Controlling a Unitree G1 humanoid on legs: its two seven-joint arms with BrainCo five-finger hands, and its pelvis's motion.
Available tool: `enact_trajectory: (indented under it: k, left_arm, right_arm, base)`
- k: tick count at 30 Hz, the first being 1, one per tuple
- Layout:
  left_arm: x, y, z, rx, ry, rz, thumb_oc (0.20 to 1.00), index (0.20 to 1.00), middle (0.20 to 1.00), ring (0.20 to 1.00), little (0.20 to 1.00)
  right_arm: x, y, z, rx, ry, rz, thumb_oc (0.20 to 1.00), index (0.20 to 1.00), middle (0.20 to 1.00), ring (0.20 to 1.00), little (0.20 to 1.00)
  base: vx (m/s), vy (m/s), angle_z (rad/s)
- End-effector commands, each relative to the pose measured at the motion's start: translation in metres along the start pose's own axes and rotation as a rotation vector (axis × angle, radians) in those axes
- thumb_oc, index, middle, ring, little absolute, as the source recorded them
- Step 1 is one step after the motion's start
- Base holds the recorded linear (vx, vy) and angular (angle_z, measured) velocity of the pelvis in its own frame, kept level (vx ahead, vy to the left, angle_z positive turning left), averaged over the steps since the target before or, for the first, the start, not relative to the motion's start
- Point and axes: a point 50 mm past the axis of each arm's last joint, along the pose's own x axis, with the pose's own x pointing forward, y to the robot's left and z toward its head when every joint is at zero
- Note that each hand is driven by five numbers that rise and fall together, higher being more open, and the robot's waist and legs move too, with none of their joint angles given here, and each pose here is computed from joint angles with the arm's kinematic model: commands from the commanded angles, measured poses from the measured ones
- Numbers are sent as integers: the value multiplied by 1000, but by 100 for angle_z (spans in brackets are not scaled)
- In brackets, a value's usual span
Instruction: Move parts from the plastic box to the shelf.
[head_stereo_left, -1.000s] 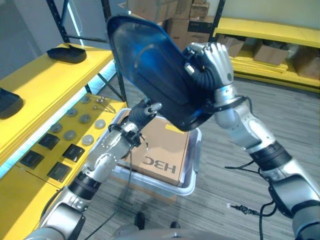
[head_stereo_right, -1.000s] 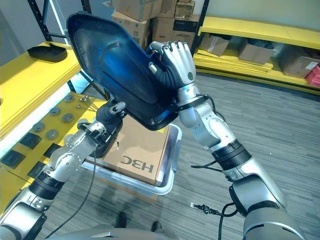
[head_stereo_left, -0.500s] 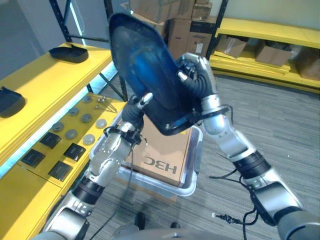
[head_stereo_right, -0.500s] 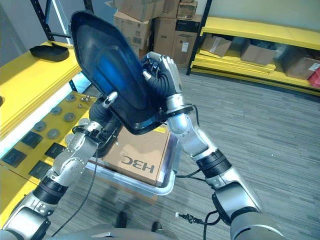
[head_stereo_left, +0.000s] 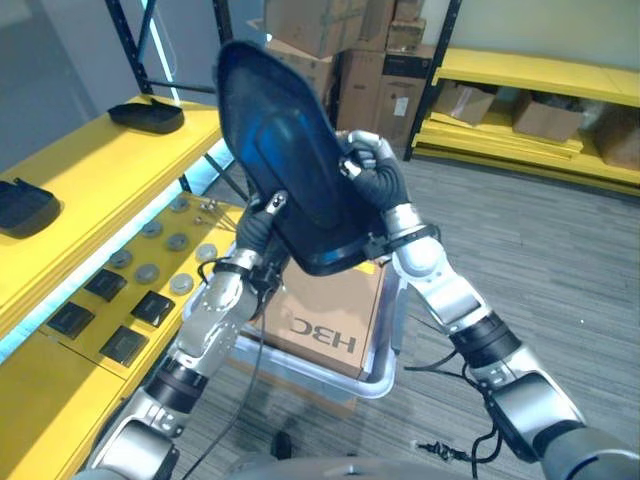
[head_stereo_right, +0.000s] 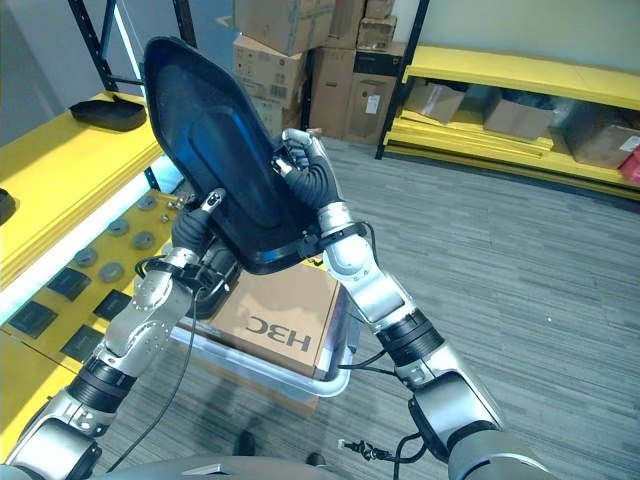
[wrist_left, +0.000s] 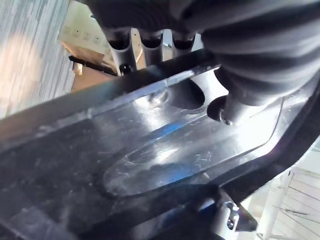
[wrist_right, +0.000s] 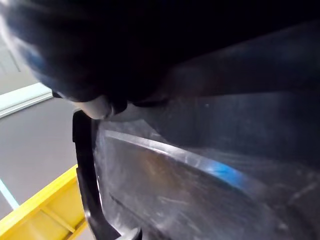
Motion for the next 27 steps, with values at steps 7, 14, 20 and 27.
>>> enact_trajectory:
  k: [7, 14, 20, 27]
  left_arm:
    - [1, 19, 51, 317, -418, 85, 200, 200, 200, 200, 200]
    - [-45, 73, 67, 543, -502, 244, 200, 200, 200, 200, 200]
    - [-94, 114, 81, 595, -513, 406, 200, 200, 200, 200, 200]
    - [-107, 110, 93, 619, -579, 431, 200, 200, 200, 200, 200]
  right_arm:
    - [-35, 25, 53, 696, -282, 208, 1000, 1000, 1000, 1000, 1000]
    - [-103, -36, -24, 335, 111, -127, 1000, 1000, 1000, 1000, 1000]
    - [-207, -56, -107, 265, 739, -227, 1000, 1000, 1000, 1000, 1000]
    - [-317, -8, -164, 294, 1355, -145, 1000, 1000, 1000, 1000, 1000]
  base:
    - [4, -5, 1]
    - [8, -12, -9]
    - [12, -62, -10]
    - [19, -98, 23]
